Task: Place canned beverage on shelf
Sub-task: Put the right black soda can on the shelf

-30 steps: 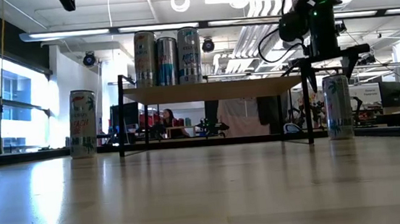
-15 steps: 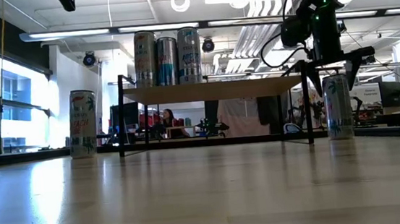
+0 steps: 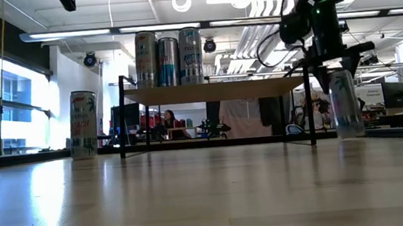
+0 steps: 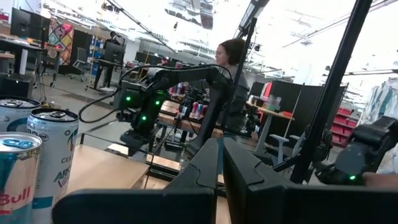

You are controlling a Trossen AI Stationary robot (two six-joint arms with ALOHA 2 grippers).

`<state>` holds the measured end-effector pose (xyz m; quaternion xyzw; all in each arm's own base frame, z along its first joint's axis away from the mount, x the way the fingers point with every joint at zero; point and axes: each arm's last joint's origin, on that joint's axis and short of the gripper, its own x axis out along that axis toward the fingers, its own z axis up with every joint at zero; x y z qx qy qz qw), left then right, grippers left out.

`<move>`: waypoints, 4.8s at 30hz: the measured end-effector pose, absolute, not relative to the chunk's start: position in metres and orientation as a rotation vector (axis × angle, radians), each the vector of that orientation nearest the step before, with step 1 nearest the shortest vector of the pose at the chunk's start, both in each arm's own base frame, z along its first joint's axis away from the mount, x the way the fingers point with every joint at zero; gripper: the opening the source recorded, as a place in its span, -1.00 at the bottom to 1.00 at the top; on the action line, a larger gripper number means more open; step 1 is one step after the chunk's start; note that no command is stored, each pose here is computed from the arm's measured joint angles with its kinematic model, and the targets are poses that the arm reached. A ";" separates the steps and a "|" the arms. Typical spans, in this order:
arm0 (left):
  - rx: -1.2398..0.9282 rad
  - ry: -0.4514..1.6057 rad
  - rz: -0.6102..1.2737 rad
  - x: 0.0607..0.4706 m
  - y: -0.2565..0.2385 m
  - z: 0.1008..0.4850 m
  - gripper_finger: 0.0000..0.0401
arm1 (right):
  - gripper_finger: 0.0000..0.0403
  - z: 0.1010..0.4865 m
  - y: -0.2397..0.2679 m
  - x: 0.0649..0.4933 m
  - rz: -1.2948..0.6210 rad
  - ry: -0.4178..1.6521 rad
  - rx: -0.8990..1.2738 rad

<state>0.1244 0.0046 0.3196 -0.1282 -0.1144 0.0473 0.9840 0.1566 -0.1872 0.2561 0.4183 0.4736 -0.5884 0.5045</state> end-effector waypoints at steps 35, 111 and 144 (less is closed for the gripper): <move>-0.249 -0.233 0.184 0.125 0.007 0.319 -1.00 | 0.21 0.457 -0.123 0.195 -1.000 0.752 0.526; 0.082 0.227 0.490 0.385 0.019 0.266 -1.00 | 0.24 0.395 -0.112 0.298 -0.761 0.994 0.509; 0.116 0.218 0.569 0.416 0.057 0.245 -1.00 | 0.25 0.394 -0.124 0.297 -0.794 0.959 0.578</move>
